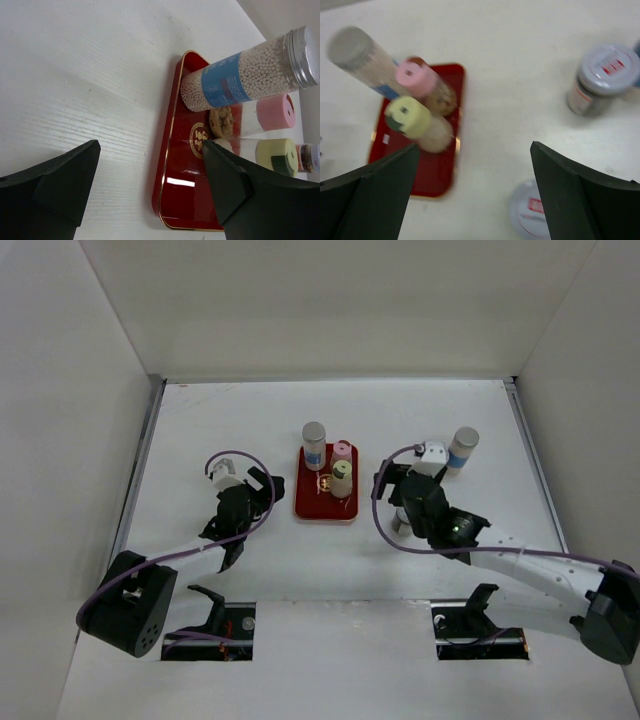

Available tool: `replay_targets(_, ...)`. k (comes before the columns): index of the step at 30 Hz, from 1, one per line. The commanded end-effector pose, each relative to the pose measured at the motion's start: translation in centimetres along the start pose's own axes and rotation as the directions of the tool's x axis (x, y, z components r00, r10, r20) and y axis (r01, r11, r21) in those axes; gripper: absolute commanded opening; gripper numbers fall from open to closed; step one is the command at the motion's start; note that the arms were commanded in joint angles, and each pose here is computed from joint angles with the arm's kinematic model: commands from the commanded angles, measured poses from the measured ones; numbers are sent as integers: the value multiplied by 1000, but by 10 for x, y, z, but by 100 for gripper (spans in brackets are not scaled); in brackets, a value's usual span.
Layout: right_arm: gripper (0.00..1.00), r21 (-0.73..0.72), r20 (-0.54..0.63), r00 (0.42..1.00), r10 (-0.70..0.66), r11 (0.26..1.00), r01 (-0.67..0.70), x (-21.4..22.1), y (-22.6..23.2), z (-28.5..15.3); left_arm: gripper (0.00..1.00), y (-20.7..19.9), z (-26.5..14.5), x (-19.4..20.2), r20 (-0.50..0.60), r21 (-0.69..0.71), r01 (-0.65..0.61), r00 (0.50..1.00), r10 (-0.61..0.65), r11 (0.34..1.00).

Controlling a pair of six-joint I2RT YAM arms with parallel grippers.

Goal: Organize the condiment bottles

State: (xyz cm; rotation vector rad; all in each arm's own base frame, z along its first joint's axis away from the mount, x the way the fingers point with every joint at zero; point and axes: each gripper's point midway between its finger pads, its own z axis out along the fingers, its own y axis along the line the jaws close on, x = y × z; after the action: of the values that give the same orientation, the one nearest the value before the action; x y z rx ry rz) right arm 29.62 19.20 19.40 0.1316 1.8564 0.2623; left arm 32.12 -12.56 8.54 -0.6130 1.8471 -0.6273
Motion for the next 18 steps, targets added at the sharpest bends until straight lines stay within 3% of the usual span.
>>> replay_targets(1,100,144,-128,991,-42,988,61,43,-53,-16,83,-19,0,-12,42,62,21,999,-23,998)
replay_targets(11,98,166,-297,954,-40,982,93,92,-69,-18,83,-15,3,-10,40,43,15,999,-17,999)
replay_targets(16,67,180,-263,964,-49,979,99,91,-63,-1,83,-17,0,-15,55,55,21,998,-24,998)
replay_targets(18,60,177,-220,975,-43,981,83,77,-54,1,83,-15,2,-11,44,47,18,999,-20,999)
